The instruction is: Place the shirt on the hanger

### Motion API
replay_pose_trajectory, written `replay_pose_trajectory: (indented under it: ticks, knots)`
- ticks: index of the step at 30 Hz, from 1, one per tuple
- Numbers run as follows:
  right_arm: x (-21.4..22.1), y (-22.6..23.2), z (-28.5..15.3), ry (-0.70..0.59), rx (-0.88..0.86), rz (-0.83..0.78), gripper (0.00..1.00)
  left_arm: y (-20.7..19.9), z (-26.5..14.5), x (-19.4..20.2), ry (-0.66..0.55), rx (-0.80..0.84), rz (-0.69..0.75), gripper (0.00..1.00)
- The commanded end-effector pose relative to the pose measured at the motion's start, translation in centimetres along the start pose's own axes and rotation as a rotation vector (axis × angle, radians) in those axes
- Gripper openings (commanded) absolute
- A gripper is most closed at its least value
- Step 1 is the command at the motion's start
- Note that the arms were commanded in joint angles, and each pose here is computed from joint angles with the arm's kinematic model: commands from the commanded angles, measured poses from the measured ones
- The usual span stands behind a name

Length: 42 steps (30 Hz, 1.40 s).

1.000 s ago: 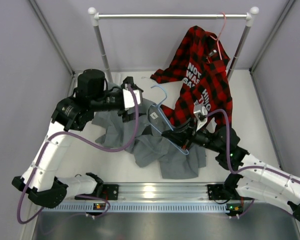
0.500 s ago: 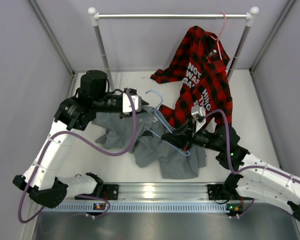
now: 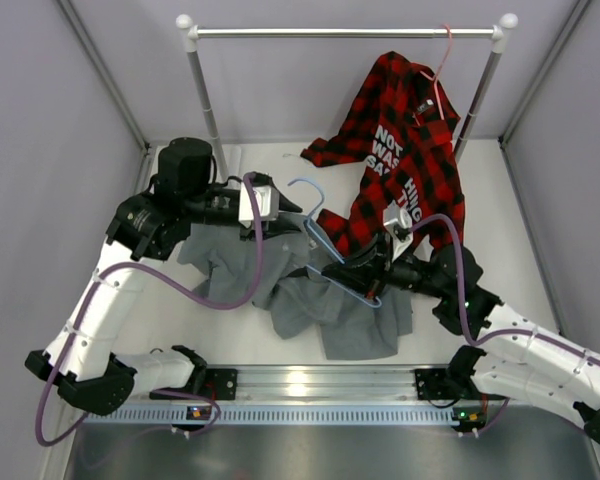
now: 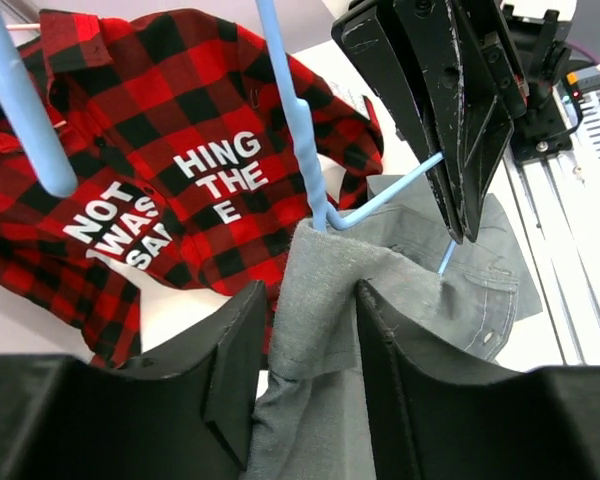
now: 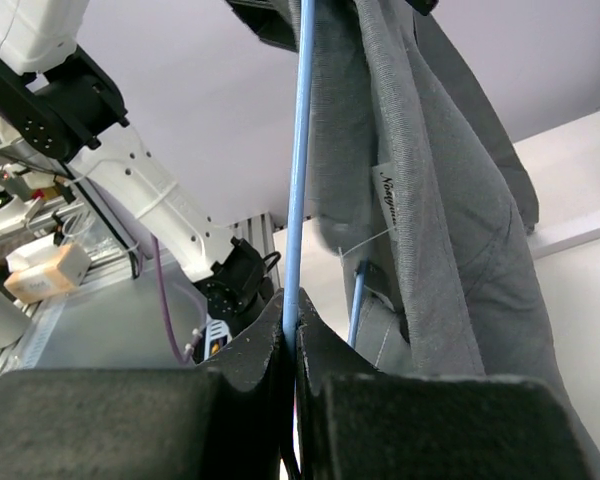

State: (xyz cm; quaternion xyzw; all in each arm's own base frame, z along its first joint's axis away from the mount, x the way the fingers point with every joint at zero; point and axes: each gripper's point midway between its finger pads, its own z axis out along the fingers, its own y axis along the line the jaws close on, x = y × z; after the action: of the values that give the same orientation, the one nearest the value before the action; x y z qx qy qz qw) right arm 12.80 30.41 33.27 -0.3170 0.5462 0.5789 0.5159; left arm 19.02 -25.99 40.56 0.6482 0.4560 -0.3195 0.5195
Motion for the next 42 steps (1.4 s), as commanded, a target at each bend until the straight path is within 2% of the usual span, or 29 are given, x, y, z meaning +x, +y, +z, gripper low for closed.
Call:
replay_pose_trajectory:
  ticks: [1, 2, 3, 8, 9, 10, 11, 12, 14, 15, 16, 18, 20, 21, 23, 24, 25, 26, 29, 30, 31, 38, 41, 42]
  knots:
    - [-4.8, 2.2, 0.5, -0.118, -0.075, -0.115, 0.00, -0.4, 0.2, -1.3, -0.054, 0.029, 0.031, 0.40]
    - [-4.8, 2.1, 0.5, -0.112, -0.067, -0.120, 0.00, -0.4, 0.1, -1.2, -0.051, 0.025, 0.040, 0.13]
    - [-5.1, 2.1, 0.5, -0.113, -0.069, -0.129, 0.00, -0.4, 0.2, -1.0, -0.046, 0.021, 0.046, 0.00]
    - [-5.0, 1.8, 0.8, -0.103, -0.058, -0.143, 0.00, 0.1, 0.0, -1.0, -0.032, 0.000, 0.072, 0.00]
    - [-4.9, 1.3, 0.8, -0.099, -0.028, -0.135, 0.03, 0.4, 0.0, -0.9, -0.022, -0.013, 0.068, 0.00]
    - [-4.9, 1.0, 0.5, -0.100, -0.007, -0.133, 0.16, 0.8, -0.2, -1.1, -0.014, -0.031, 0.059, 0.00]
    - [-4.8, 0.7, 0.3, -0.099, 0.014, -0.136, 0.34, 1.3, -0.3, -0.9, 0.004, -0.057, 0.047, 0.00]
    - [-3.9, -0.9, -0.2, -0.074, 0.104, -0.111, 0.70, 2.3, -0.5, -0.2, 0.049, -0.109, 0.035, 0.00]
    - [-3.9, -2.1, -2.1, -0.084, 0.225, -0.085, 0.92, 3.7, -1.0, 0.2, 0.080, -0.203, -0.031, 0.00]
    - [-3.8, -4.3, -3.4, -0.101, 0.373, -0.056, 0.98, 4.5, -1.6, 0.6, 0.110, -0.270, -0.047, 0.00]
    - [-2.4, -5.4, -5.5, -0.057, 0.476, -0.013, 0.99, 5.5, -2.0, 0.1, 0.087, -0.339, -0.097, 0.00]
    - [-0.6, -7.7, -8.3, -0.072, 0.666, 0.107, 0.95, 5.8, -2.2, 0.8, 0.087, -0.402, -0.158, 0.00]
    - [0.6, -7.7, -9.8, -0.116, 0.713, 0.248, 0.93, 7.0, -3.5, 0.2, 0.041, -0.541, -0.245, 0.00]
    - [2.3, -8.2, -10.2, -0.113, 0.733, 0.301, 0.89, 6.9, -3.4, 1.2, 0.050, -0.566, -0.285, 0.00]
    - [2.7, -8.0, -10.1, -0.173, 0.715, 0.413, 0.81, 6.8, -4.5, 1.2, 0.012, -0.643, -0.350, 0.00]
    - [4.0, -8.2, -9.9, -0.163, 0.704, 0.446, 0.74, 6.7, -4.2, 1.9, -0.003, -0.657, -0.365, 0.00]
    - [4.4, -8.0, -9.2, -0.171, 0.672, 0.481, 0.72, 6.5, -4.3, 1.9, -0.026, -0.669, -0.392, 0.00]
    - [3.4, -7.8, -8.3, -0.224, 0.618, 0.486, 0.71, 6.0, -4.7, 1.4, -0.052, -0.673, -0.388, 0.00]
    - [5.8, -8.7, -6.6, -0.168, 0.612, 0.541, 0.68, 5.7, -5.5, 1.5, -0.112, -0.738, -0.425, 0.00]
    - [5.6, -8.5, -5.8, -0.195, 0.569, 0.559, 0.66, 5.7, -5.8, 1.5, -0.125, -0.753, -0.430, 0.00]
    - [6.8, -8.5, -4.9, -0.157, 0.541, 0.588, 0.64, 5.9, -5.9, 1.1, -0.151, -0.765, -0.425, 0.00]
    - [8.5, -7.6, -2.3, -0.197, 0.483, 0.659, 0.52, 6.3, -5.5, 2.7, -0.128, -0.792, -0.453, 0.00]
    - [8.9, -7.7, -2.7, -0.245, 0.519, 0.671, 0.51, 6.4, -5.4, 3.0, -0.121, -0.790, -0.457, 0.00]
    - [8.5, -8.2, -3.3, -0.296, 0.561, 0.667, 0.51, 6.4, -5.3, 3.0, -0.119, -0.793, -0.458, 0.00]
